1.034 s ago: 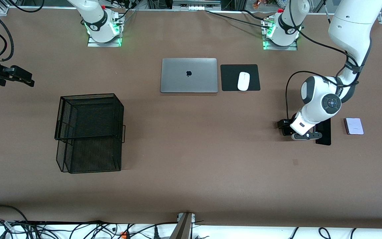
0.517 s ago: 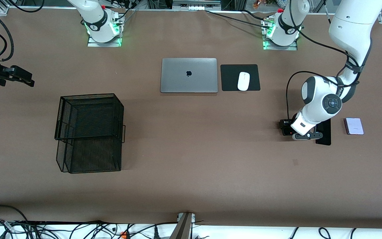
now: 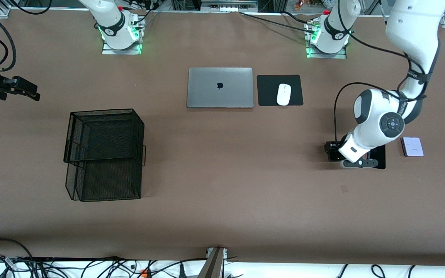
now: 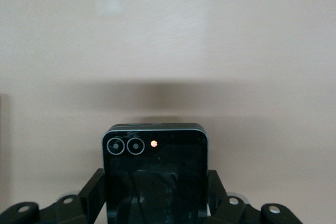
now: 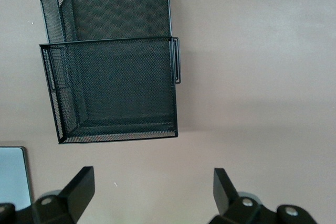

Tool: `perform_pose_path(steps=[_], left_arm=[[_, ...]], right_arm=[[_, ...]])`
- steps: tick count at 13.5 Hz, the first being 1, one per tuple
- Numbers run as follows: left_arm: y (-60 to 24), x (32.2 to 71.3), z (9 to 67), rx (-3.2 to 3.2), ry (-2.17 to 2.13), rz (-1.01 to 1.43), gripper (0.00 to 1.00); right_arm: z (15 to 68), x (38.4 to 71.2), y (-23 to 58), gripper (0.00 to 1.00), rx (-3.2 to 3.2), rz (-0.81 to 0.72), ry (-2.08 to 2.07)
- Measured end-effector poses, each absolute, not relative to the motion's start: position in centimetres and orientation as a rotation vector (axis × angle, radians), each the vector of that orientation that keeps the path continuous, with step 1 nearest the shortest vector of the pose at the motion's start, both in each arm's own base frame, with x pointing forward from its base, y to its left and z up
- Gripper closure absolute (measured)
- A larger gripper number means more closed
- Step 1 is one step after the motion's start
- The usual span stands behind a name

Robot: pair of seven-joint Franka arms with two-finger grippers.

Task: Place phones with both arms
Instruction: 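Carry the flip phone with the left gripper toward the right gripper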

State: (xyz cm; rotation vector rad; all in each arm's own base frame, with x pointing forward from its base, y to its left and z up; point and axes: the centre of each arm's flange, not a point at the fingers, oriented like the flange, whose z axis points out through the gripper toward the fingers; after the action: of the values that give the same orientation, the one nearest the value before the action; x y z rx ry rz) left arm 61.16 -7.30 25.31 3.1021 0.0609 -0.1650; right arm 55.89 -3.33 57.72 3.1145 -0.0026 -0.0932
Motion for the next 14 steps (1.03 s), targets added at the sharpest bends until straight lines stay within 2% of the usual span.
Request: perform_pose_path(steps=[3,5,9,13,14], left_arm=[[-18.3,61.8,31.6,3.08,0.079,-0.168,0.21],[-27.7,59.9,31.6,3.075,0.131,-0.168,0.21],[-42.4,57.1,26.0,3.009,0.188,-0.102,0.21],[-48.4,53.9,18.1,2.912,0.163,0.008,0.21],[-48.6,53.6,17.2,2.91,0.205,-0.003,0.15]], right_arm=[[57.7,55.9,-3.3,0.0,3.115,-0.093,-0.003],[57.7,55.9,-3.3,0.0,3.115,-0.095,-0.003],[57.4,56.0,-3.2,0.0,3.115,-0.101,0.001],[57.4,56.0,-2.4,0.0,3.115,-0.102,0.024],[57.4,56.1,-2.1,0.0,3.115,-0.103,0.032]])
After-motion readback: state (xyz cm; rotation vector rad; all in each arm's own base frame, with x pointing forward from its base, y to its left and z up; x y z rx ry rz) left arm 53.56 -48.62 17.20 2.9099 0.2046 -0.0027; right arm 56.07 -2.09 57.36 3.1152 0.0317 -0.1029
